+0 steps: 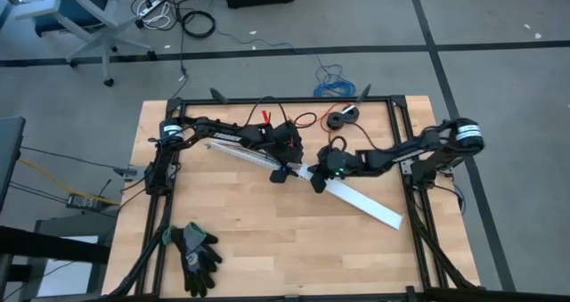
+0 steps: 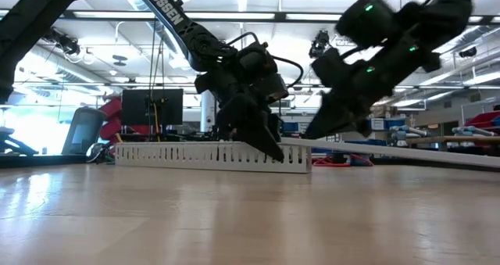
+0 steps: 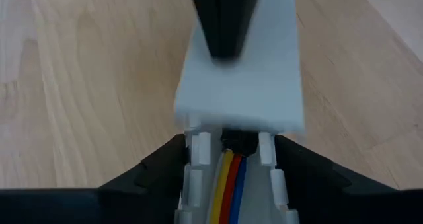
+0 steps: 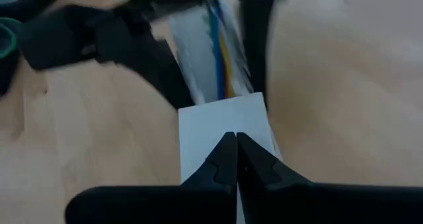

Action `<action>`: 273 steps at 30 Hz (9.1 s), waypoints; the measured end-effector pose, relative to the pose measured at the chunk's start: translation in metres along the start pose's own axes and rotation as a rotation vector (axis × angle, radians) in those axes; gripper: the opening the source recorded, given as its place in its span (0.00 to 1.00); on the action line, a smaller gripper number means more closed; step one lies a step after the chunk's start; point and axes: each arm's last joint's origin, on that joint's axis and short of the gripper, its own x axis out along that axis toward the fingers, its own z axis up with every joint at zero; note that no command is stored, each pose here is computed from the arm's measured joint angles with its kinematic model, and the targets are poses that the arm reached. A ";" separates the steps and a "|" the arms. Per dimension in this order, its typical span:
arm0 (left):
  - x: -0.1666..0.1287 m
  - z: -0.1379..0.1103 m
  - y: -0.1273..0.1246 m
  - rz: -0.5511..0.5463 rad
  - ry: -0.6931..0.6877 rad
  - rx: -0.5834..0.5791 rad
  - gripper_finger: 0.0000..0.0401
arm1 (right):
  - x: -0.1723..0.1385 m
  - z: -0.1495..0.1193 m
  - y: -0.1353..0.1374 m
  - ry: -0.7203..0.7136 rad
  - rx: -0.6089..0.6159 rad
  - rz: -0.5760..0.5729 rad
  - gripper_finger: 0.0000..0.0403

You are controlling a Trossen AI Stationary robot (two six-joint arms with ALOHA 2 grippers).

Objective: Ziptie cables
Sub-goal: Close the white cable duct cover

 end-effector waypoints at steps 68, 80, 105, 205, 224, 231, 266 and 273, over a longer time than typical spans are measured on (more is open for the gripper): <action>-0.021 -0.021 0.008 -0.065 -0.045 -0.004 0.68 | 0.017 0.006 0.004 0.022 -0.025 0.021 0.00; -0.021 -0.022 0.008 -0.067 -0.033 -0.009 0.59 | 0.019 0.011 -0.001 0.001 -0.007 0.024 0.00; -0.014 -0.010 0.003 -0.007 -0.083 0.001 0.59 | 0.016 0.021 0.017 -0.153 -0.123 0.152 0.00; -0.013 -0.045 -0.023 0.075 -0.255 0.010 0.78 | -0.018 0.019 0.033 -0.178 -0.130 0.035 0.00; -0.012 -0.044 -0.022 0.089 -0.271 0.014 0.59 | -0.022 -0.004 0.038 -0.024 -0.030 0.018 0.00; -0.012 -0.044 -0.022 0.089 -0.270 0.009 0.58 | -0.028 -0.008 0.042 -0.047 0.000 -0.019 0.00; -0.011 -0.043 -0.023 0.092 -0.275 0.002 0.59 | 0.003 0.003 0.017 -0.045 -0.014 -0.057 0.00; -0.010 -0.042 -0.025 0.093 -0.272 0.028 0.69 | 0.003 0.002 0.017 -0.043 -0.010 -0.054 0.00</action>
